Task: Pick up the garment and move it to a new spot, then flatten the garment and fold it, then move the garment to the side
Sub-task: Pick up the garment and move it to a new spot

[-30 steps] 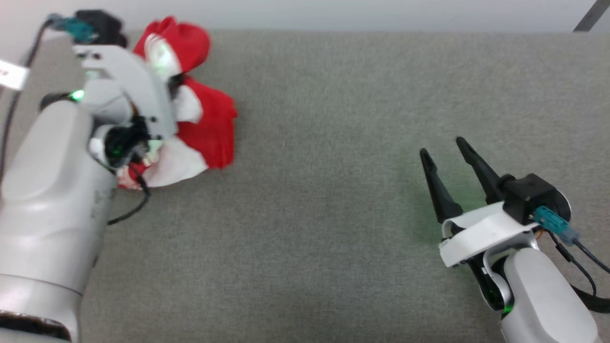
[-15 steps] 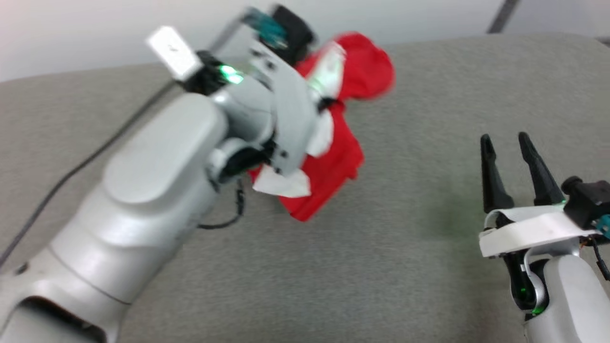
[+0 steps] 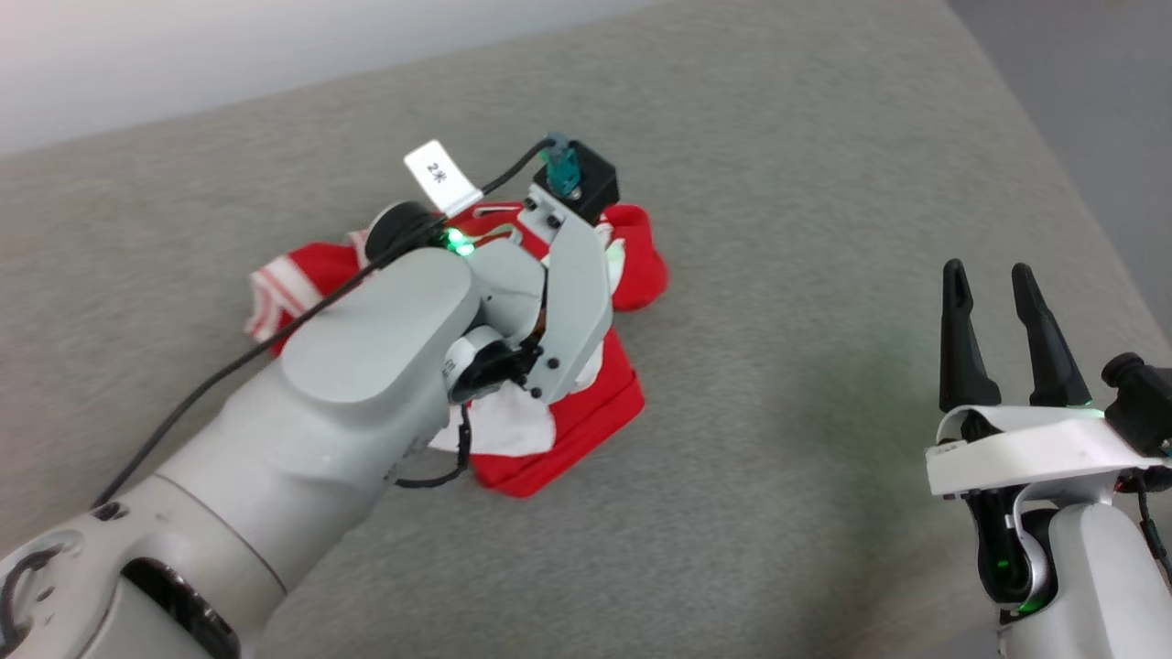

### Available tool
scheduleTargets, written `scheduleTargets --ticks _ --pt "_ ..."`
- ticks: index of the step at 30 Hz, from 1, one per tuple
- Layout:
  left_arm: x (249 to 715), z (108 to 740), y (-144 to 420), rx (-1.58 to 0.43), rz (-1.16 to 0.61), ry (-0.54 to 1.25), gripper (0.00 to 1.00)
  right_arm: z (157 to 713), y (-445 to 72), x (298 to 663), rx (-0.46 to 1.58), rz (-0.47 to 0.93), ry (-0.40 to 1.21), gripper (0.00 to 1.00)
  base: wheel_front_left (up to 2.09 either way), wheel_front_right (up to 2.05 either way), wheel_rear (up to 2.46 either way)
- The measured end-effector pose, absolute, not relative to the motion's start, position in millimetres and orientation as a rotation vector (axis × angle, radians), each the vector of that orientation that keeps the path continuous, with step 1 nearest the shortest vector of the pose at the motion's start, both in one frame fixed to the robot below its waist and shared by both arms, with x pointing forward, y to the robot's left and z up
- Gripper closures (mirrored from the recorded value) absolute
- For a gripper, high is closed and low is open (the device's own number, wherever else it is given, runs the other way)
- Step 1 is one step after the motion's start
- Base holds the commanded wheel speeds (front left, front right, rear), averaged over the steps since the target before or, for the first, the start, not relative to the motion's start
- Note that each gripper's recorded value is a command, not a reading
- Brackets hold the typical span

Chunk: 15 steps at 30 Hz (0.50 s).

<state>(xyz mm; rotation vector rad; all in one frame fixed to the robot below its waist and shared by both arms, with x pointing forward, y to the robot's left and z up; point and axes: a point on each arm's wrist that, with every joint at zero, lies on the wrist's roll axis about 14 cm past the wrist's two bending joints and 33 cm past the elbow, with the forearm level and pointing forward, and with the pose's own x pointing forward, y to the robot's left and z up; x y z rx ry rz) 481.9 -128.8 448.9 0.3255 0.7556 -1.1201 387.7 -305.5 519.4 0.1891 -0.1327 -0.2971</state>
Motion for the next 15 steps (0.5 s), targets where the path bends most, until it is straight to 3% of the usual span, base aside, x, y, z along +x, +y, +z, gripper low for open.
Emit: scheduleTargets --ticks 7,15 --pt "471.5 400.7 -142.6 0.388 -1.169 0.904 1.00 507.5 -328.4 361.5 0.207 -0.391 -0.097 0.00 0.00 0.00 0.00" --pt "476.3 375.3 -147.0 0.385 -1.196 1.005 1.00 495.3 -334.0 359.2 0.200 -0.417 -0.056 0.00 0.00 0.00 0.00"
